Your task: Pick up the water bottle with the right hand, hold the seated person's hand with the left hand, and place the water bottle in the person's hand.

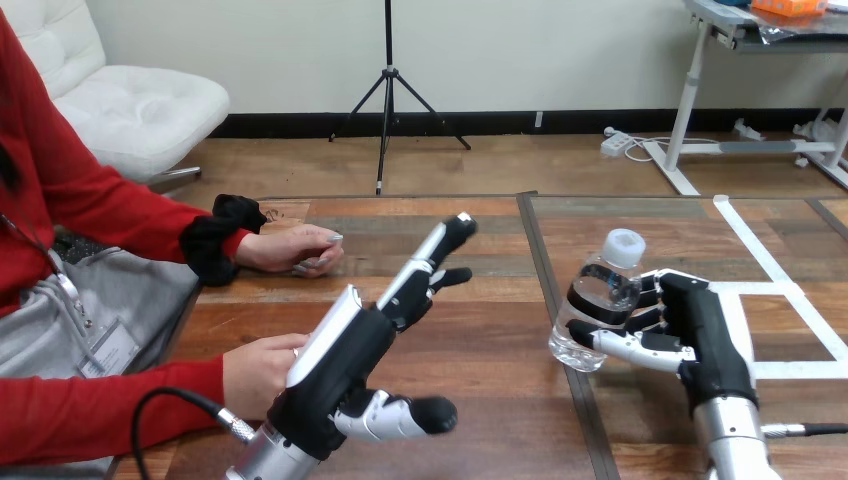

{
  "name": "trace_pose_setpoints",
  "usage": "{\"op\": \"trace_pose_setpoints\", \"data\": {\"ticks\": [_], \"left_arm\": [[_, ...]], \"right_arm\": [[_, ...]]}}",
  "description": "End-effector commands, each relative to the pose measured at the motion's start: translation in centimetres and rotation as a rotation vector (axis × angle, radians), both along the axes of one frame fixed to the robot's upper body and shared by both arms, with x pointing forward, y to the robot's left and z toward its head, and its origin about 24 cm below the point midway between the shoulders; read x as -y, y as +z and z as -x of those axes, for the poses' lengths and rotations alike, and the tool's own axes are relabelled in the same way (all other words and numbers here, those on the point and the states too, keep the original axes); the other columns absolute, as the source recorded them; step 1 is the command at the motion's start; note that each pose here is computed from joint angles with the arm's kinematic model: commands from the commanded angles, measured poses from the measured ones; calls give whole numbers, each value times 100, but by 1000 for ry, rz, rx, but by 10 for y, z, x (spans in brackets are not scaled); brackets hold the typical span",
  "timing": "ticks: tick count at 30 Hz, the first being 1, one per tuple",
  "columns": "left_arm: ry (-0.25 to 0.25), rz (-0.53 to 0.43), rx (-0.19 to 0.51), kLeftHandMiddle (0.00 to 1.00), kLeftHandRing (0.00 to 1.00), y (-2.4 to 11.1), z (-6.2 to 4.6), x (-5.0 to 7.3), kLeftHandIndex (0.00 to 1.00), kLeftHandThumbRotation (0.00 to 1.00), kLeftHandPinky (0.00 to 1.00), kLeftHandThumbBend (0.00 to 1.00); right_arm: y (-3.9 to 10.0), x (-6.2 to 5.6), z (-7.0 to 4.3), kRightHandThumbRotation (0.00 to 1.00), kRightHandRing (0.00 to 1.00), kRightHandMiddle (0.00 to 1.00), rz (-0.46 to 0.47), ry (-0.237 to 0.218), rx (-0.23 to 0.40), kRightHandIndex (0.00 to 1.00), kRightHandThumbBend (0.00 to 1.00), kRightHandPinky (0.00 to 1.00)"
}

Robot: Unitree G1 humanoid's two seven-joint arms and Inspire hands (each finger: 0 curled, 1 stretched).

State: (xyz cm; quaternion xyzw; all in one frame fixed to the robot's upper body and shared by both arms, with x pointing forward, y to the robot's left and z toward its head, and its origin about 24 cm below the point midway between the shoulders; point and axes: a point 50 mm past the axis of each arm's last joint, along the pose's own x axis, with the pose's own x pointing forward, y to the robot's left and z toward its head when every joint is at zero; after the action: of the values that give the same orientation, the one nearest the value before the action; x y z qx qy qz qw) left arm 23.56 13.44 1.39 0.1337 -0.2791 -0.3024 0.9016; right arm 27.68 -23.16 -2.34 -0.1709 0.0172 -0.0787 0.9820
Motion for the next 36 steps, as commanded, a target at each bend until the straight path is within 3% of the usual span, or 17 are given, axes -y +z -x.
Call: {"op": "trace_pose_setpoints", "data": {"ticks": [1, 23, 36], "left_arm": [[16, -45, 105, 100, 100, 16, -10, -2, 100, 79, 90, 100], [21, -137, 113, 100, 100, 14, -10, 4, 100, 75, 92, 100], [25, -181, 126, 100, 100, 15, -10, 0, 100, 73, 95, 100]], "right_arm": [[32, 0, -12, 0, 35, 43, 44, 64, 172, 42, 89, 28], [41, 0, 8, 0, 38, 43, 72, 111, 241, 42, 90, 32], [49, 0, 17, 0, 38, 44, 84, 139, 255, 42, 90, 33]]}}
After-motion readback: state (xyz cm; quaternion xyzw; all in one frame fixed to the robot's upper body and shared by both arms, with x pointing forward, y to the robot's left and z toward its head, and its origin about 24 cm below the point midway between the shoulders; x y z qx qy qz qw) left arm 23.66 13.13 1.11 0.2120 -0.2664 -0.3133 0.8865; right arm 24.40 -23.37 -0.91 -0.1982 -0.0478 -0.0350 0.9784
